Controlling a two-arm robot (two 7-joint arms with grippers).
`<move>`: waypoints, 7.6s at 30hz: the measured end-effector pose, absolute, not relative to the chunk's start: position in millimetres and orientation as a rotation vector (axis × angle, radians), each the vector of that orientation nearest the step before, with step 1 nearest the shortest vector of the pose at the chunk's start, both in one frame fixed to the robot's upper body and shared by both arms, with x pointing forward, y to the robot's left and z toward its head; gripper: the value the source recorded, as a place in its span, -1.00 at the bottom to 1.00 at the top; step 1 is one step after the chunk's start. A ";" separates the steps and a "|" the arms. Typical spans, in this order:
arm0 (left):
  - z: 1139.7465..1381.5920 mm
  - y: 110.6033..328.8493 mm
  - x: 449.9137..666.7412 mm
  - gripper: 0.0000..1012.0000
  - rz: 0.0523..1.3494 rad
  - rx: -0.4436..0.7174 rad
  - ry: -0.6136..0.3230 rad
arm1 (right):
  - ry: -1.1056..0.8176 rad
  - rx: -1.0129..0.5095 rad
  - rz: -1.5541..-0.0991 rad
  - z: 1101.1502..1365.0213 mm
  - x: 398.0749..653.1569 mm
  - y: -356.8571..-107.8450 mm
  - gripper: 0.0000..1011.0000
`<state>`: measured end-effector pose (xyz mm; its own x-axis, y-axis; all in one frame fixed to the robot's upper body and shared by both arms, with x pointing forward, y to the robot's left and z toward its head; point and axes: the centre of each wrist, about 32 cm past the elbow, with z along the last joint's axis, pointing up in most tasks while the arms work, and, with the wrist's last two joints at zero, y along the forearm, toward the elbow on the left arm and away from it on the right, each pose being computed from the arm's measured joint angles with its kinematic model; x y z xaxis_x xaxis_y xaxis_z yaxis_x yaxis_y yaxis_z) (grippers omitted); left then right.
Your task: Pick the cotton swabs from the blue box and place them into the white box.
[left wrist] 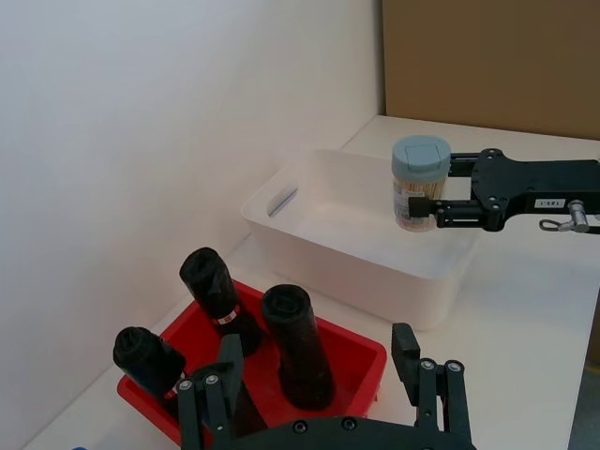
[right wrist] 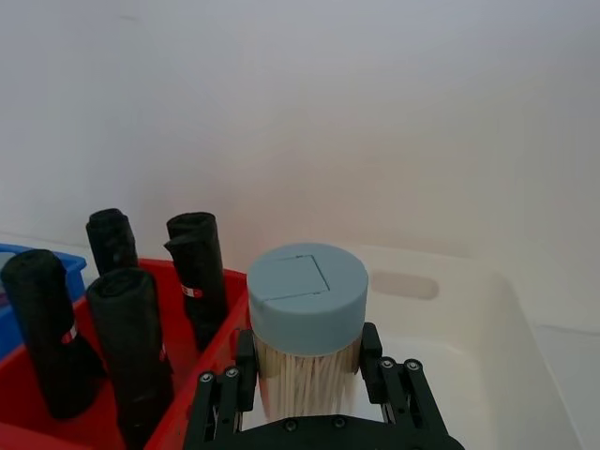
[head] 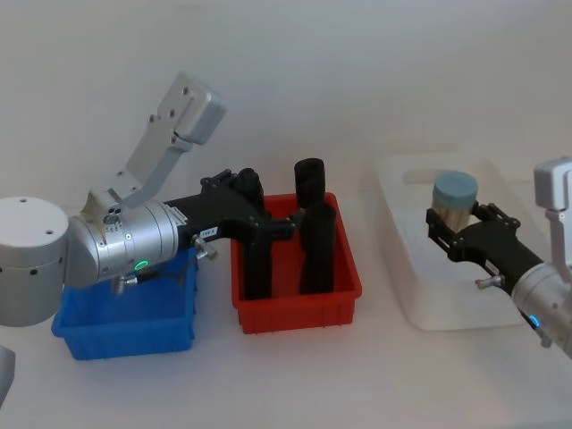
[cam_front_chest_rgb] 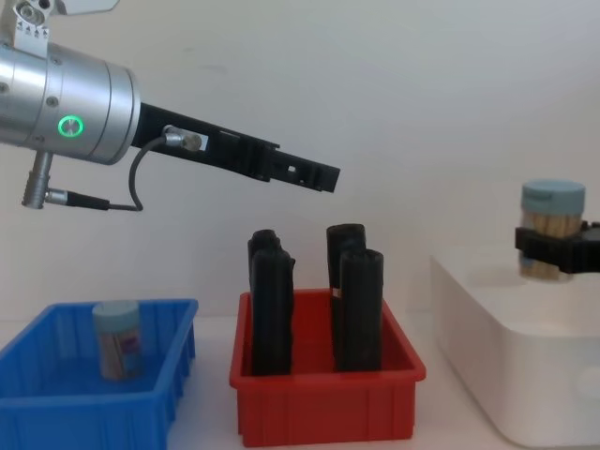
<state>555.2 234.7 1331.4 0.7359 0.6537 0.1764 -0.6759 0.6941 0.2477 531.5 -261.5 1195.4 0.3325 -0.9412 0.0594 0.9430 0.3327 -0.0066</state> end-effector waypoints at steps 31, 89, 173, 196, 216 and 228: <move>1331.4 234.7 555.2 0.98 0.743 0.307 -0.077 | 0.089 -0.144 -1.301 1190.9 564.4 -266.5 0.49; 1305.9 227.5 547.0 0.98 0.814 0.278 -0.126 | -0.051 -0.066 -1.294 1193.0 529.1 -259.8 0.98; 1204.4 198.4 492.0 0.98 1.124 0.061 -0.268 | -0.107 -0.025 -1.131 1177.1 516.4 -230.6 0.98; 1204.4 198.4 492.0 0.98 1.124 0.061 -0.268 | -0.126 -0.069 -0.992 1162.8 580.6 -203.5 0.98; 1204.4 198.4 492.0 0.98 1.124 0.061 -0.268 | -0.076 -0.067 -0.884 1146.9 622.9 -192.2 0.98; 1204.4 198.4 492.0 0.98 1.124 0.061 -0.268 | -0.062 -0.067 -0.847 1145.1 639.0 -187.7 0.95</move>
<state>492.0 198.4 1204.4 0.4041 0.8820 0.2424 -0.8966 0.4344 -0.0860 639.0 -187.7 1145.1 0.6608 -0.7462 0.0811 0.7501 0.6604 -0.0345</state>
